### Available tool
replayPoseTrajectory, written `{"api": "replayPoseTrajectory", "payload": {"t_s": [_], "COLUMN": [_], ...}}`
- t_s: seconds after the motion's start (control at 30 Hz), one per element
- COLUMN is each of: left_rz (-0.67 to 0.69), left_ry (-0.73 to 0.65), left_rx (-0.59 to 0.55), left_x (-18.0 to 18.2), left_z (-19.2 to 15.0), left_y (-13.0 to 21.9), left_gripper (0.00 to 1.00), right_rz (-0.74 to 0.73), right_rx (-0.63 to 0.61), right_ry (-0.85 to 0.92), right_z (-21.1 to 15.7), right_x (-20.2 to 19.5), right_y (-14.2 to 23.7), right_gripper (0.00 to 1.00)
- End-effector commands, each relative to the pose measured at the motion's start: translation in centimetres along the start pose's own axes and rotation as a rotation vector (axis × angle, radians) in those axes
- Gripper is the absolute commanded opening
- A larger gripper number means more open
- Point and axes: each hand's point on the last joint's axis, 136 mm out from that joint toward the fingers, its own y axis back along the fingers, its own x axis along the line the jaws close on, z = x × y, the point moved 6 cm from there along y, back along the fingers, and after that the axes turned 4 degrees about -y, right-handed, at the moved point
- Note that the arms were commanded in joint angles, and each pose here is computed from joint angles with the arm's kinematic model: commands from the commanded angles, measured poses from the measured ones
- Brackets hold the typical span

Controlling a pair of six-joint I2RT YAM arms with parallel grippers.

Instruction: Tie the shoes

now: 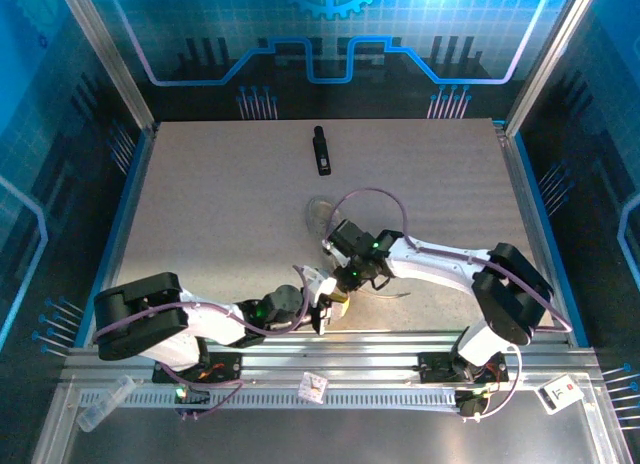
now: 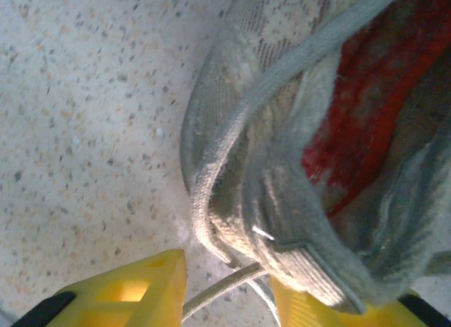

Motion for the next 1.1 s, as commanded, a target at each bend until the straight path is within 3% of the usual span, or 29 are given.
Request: {"api": "replayPoseTrajectory", "payload": {"t_s": [0.0,0.2,0.23,0.63,1.07], "left_rz": [0.024,0.09,0.107,0.209,0.249], "left_ry": [0.02,0.043,0.047,0.123,0.24], "left_rx": [-0.032,-0.015,-0.009,0.008,0.023], "left_x": [0.7,2.2,2.6,4.9,6.0], "left_z": [0.0,-0.2,-0.2,0.3,-0.3], "left_y": [0.3,1.1,1.3,2.8,2.4], "left_gripper": [0.0,0.0,0.0,0.0,0.0], "right_rz": [-0.087,-0.032,-0.019,0.109,-0.003], "right_rx": [0.045,-0.006,-0.021,-0.158,-0.198], "right_ry": [-0.042,0.005,0.012,-0.035,-0.075], "right_z": [-0.9,-0.3,-0.2,0.1,2.7], "right_x": [-0.5,0.4,0.5,0.1,0.0], "right_y": [-3.1,-2.2,-1.8,1.7,4.7], "right_gripper": [0.33,0.01,0.0,0.0,0.12]}}
